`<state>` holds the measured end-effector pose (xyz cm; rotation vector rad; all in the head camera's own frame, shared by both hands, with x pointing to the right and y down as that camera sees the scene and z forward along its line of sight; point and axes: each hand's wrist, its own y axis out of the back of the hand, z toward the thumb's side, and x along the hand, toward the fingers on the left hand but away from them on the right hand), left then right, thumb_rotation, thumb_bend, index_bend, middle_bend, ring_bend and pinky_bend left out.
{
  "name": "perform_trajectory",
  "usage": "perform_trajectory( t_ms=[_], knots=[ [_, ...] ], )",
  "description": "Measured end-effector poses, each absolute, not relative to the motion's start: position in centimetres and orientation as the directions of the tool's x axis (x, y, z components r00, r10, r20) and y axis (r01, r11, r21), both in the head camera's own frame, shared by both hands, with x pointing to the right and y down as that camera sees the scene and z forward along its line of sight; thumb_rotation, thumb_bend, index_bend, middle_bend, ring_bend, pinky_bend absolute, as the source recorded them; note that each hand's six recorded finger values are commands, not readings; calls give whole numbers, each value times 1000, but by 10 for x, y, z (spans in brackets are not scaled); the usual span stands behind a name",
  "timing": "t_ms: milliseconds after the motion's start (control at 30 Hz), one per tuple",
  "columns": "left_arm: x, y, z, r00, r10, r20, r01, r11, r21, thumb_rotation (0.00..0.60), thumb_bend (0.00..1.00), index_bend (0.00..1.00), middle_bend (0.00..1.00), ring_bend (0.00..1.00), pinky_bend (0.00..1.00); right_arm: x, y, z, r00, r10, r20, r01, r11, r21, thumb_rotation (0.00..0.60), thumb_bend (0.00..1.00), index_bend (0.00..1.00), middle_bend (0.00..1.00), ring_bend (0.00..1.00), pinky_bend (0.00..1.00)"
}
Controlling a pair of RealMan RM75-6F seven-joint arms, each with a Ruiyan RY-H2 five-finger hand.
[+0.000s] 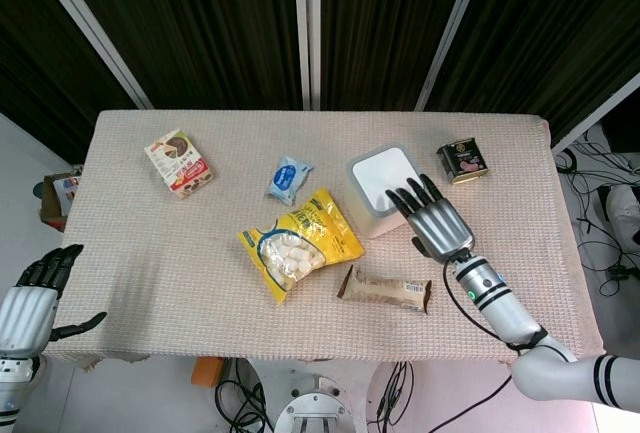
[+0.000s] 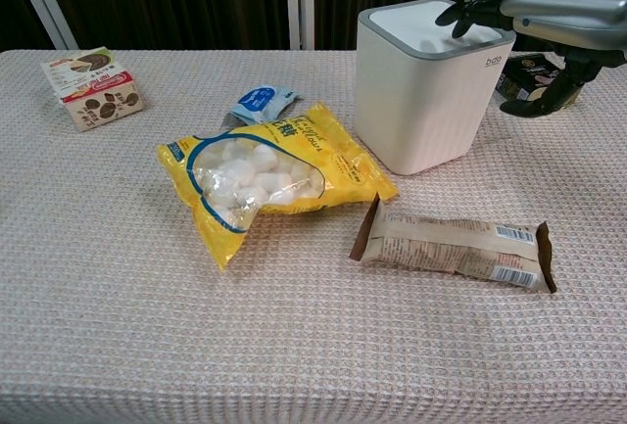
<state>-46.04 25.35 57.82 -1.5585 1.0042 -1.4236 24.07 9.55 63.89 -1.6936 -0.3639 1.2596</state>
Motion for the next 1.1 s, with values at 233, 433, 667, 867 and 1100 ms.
perform_trajectory(
  t_ms=[233, 433, 667, 867, 1100],
  knots=[
    [-460, 253, 576, 59, -926, 373, -46, -376, -926, 436, 34, 39, 117, 116, 220, 238, 91, 624, 445, 734, -513, -244, -452, -858, 600, 255, 0, 95, 0, 0],
    [-463, 253, 574, 52, -929, 367, -47, -370, -928, 435, 33, 39, 117, 116, 220, 257, 94, 584, 458, 818, -349, -141, -321, -937, 600, 241, 0, 0, 0, 0],
    [-464, 252, 574, 51, -929, 367, -49, -369, -928, 432, 34, 39, 117, 116, 220, 355, 162, 567, 281, 890, -360, -166, -324, -931, 600, 211, 0, 0, 0, 0],
    [-461, 254, 580, 56, -923, 382, -53, -384, -922, 435, 34, 39, 115, 116, 220, 423, 210, 571, 157, 922, -354, -209, -319, -924, 600, 206, 0, 0, 0, 0],
    [-460, 254, 578, 65, -926, 373, -50, -376, -925, 433, 33, 39, 112, 116, 220, 465, 252, 581, 88, 949, -302, -115, -291, -950, 600, 206, 0, 0, 0, 0]
  ],
)
